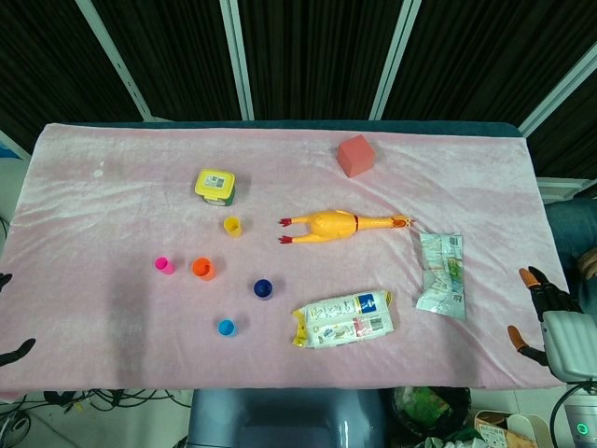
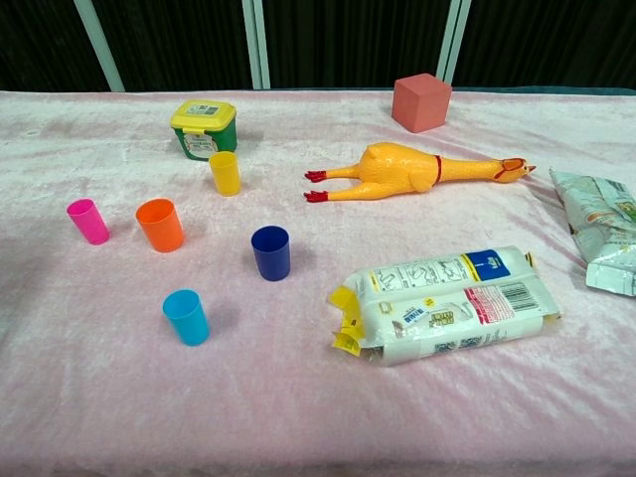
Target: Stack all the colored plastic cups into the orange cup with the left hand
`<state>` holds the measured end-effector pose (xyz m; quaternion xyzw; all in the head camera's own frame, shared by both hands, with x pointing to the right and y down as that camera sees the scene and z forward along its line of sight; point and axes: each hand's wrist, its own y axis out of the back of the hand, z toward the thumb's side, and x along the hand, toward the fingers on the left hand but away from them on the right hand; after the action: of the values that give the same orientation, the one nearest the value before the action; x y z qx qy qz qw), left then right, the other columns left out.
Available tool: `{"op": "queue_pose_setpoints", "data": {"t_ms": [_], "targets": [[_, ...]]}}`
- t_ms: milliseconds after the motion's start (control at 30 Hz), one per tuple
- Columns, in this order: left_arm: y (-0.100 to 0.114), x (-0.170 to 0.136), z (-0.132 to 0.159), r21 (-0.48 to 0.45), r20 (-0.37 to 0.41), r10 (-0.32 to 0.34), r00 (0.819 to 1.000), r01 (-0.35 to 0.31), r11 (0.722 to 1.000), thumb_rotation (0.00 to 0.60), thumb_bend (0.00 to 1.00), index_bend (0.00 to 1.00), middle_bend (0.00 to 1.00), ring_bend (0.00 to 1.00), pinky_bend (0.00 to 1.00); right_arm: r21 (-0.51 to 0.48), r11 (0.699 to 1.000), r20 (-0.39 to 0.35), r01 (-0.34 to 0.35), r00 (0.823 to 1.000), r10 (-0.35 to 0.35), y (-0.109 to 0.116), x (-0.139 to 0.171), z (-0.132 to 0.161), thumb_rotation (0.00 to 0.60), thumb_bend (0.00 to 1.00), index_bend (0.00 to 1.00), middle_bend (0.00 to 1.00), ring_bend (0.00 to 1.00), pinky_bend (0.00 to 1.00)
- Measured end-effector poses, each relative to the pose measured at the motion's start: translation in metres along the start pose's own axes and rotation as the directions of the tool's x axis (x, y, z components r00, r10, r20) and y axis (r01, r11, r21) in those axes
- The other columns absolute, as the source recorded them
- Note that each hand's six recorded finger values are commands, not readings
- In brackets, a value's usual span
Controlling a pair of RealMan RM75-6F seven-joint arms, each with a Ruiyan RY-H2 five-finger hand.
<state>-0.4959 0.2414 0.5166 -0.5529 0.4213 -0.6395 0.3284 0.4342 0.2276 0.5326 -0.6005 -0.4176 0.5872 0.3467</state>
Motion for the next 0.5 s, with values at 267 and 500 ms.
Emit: {"op": "queue_pose_setpoints", "data": {"t_ms": [267,500], "targets": [[0.0,0.002,0.001,-0.003,0.007,0.004,1.0,-0.004,1.0,0.6,0.11,0.12,0.12,0.05,0.08,-0.004,1.0,0.005,-0.003,1.0,0.003,0.0,0.0,0.0,0.6,0.26,0.03,0.06,0.16,0.21],[0.004,0.017,0.019,-0.033,0.127,0.042,0.991,-0.039,0.999,0.6,0.11,0.13,0.12,0.05,0.08,-0.019,1.0,0.023,0.001,1.0,-0.001,0.0,0.001,-0.001,0.6,0.26,0.03,0.06,0.16,0.21]]}}
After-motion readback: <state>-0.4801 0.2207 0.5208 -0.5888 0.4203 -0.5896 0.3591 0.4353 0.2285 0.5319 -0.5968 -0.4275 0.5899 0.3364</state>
